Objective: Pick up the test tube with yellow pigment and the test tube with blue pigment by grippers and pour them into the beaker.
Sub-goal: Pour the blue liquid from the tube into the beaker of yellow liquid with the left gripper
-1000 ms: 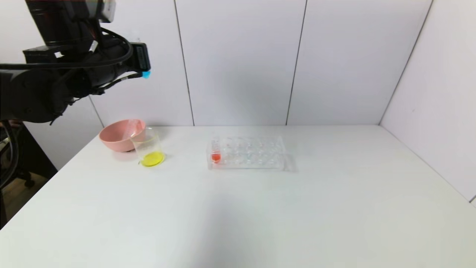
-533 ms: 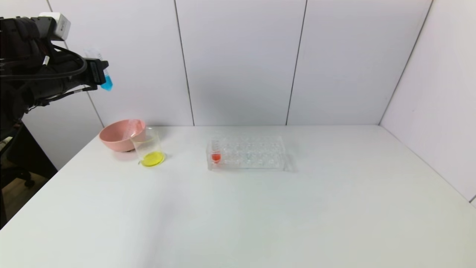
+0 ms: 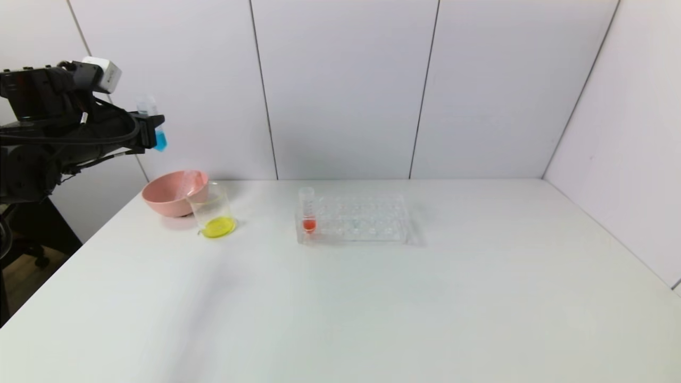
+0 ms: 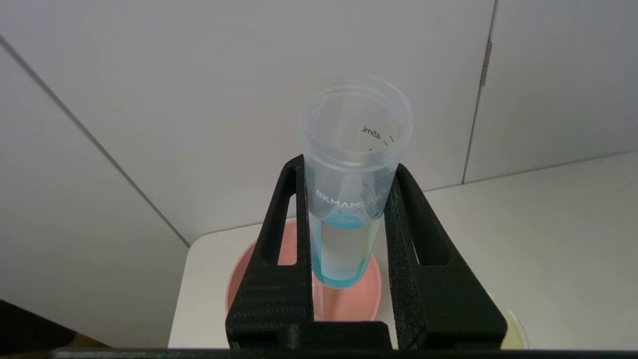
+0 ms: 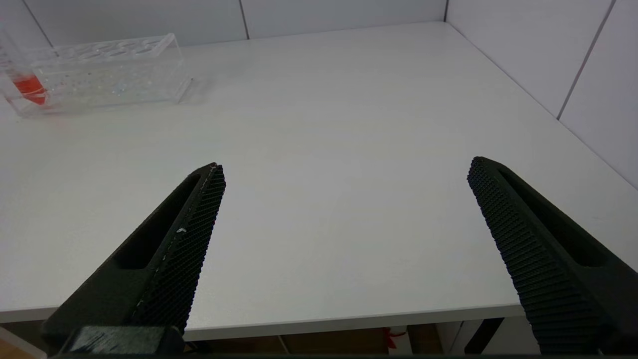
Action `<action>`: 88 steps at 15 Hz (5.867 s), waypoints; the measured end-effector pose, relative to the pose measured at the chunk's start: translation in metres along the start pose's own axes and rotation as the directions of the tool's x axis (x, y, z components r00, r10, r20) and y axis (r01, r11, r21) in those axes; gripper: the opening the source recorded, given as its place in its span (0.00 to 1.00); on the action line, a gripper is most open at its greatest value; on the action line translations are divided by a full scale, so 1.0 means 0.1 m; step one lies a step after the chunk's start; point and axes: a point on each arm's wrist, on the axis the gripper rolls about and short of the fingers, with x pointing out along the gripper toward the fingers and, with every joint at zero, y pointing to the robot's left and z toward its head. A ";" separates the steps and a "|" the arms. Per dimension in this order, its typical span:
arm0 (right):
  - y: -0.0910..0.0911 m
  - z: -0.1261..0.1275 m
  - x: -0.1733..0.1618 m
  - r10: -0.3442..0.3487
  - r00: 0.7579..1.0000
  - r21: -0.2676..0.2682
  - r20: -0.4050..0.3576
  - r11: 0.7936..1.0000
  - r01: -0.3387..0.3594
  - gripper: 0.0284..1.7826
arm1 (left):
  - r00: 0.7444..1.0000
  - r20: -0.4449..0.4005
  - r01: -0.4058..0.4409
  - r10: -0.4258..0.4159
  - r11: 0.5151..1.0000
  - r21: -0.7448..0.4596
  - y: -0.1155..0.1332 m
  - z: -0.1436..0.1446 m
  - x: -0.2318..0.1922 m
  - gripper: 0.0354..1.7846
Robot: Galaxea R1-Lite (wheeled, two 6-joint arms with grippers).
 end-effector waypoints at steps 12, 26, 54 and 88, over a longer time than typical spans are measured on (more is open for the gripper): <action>0.00 0.00 0.00 0.000 1.000 0.000 0.000 1.000 0.000 1.00 | 0.979 -0.166 0.185 -0.117 0.850 0.493 0.24 -0.41 0.06 0.23; 0.00 0.00 0.00 0.000 1.000 0.000 0.000 1.000 0.000 1.00 | 0.915 -0.345 0.401 -0.210 0.579 0.710 0.06 -0.44 0.13 0.23; 0.00 0.00 0.00 0.000 1.000 0.000 0.000 1.000 0.000 1.00 | 0.719 -0.667 0.681 -0.196 0.389 0.620 -0.02 -0.31 0.20 0.23; 0.00 0.00 0.00 0.000 1.000 0.000 0.000 1.000 0.000 1.00 | 0.646 -0.757 0.751 -0.094 0.253 0.610 -0.27 -0.23 0.43 0.23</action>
